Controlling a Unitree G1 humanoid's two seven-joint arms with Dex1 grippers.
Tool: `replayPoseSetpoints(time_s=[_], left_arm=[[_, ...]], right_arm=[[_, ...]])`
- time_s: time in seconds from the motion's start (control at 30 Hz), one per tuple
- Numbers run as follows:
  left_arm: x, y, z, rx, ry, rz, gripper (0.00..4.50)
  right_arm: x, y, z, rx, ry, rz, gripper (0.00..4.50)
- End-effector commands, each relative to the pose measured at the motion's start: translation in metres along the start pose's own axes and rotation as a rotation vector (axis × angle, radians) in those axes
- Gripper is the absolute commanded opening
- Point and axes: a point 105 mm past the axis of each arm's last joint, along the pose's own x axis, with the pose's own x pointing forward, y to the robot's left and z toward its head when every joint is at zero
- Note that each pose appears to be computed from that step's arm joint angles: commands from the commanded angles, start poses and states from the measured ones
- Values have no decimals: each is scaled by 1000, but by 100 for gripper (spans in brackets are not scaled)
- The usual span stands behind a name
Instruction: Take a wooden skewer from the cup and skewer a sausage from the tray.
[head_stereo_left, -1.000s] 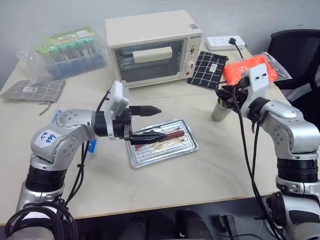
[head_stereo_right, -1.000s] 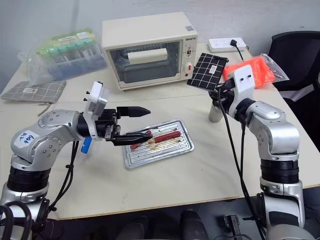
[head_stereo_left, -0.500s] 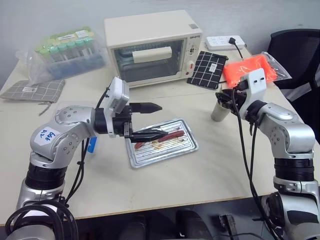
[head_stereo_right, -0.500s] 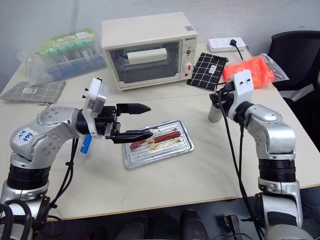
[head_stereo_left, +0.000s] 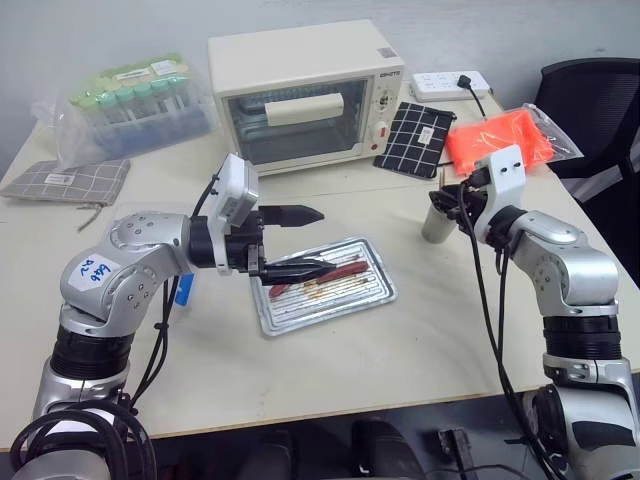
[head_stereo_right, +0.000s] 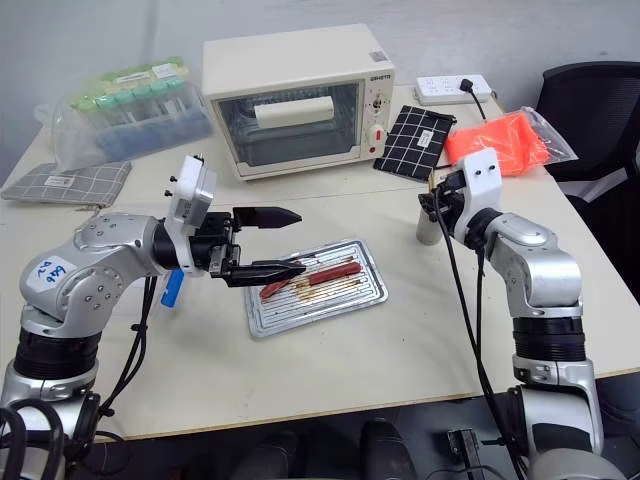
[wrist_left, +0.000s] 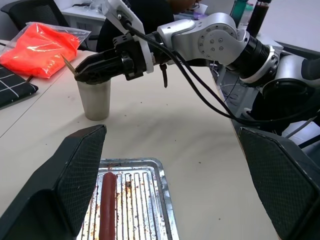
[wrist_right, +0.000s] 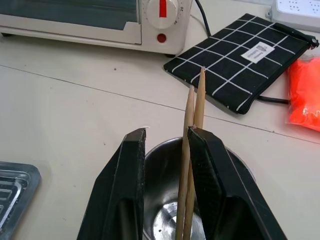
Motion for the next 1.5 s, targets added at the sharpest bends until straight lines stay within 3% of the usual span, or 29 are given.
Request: replayPoseSetpoints(time_s=[0.03,1.17,1.37,1.5], left_arm=[[-5,0,9,42,-13,16,450],[-7,0,9,51,-10,27,450],[-8,1,10,55,-11,31,450],[-7,1,10,56,-13,32,450]], right_arm=[[1,1,15,-30,-53,5,137],[10,-8,19,-30,-67,-1,137],[11,-8,21,-15,-80,-4,6],[9,-9,22,-27,-78,-11,2]])
